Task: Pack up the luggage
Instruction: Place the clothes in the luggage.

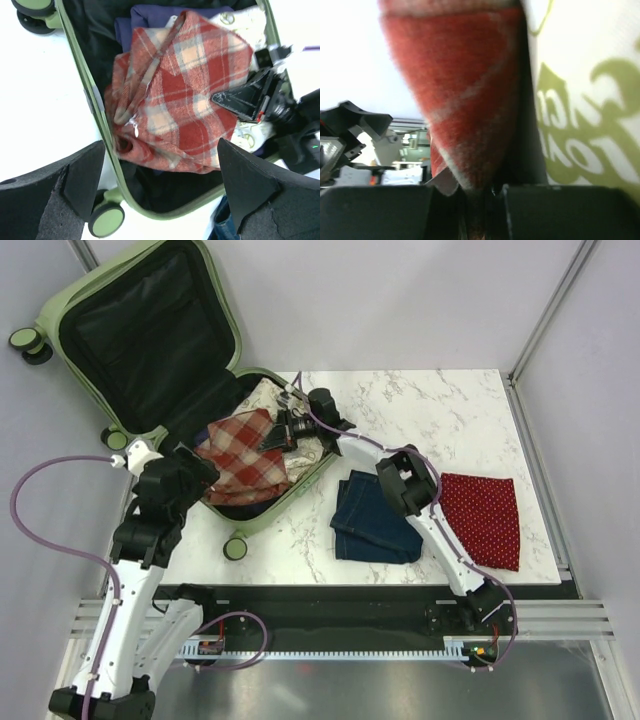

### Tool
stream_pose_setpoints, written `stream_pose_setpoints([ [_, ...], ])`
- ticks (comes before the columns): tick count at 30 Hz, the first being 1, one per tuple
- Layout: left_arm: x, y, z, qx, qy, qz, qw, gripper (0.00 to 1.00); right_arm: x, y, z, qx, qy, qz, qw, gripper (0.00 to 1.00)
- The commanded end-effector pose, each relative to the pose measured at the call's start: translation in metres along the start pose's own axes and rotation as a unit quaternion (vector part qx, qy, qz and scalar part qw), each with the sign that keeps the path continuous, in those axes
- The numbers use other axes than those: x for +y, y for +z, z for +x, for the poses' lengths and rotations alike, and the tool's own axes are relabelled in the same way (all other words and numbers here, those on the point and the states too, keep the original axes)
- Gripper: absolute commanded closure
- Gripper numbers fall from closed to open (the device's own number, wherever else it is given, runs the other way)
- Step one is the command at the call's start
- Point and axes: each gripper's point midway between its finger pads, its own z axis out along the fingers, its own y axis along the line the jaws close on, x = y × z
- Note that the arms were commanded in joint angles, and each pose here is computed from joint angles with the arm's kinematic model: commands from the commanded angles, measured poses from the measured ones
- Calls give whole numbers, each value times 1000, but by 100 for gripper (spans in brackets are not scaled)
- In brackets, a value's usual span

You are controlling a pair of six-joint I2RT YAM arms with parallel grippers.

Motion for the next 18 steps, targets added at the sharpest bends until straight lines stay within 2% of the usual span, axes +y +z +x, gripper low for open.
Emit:
stream_pose_setpoints([
  [1, -12, 15, 5, 9, 42, 26, 999, 0, 21, -18, -14, -28, -89, 35, 995, 100],
  [4, -35, 25, 16, 44, 52, 71, 995, 0, 25, -25, -21, -48, -68, 63, 995, 100],
  [8, -52, 46, 44, 118, 61, 89, 987, 1, 53, -36, -27, -64, -84, 81, 991, 100],
  [12, -53, 58, 56, 152, 51, 79, 984, 1, 81, -44, -30, -72, -90, 82, 990, 100],
  [18, -48, 79, 51, 167, 47, 58, 983, 0, 81, -57, -31, -81, -97, 111, 986, 100],
])
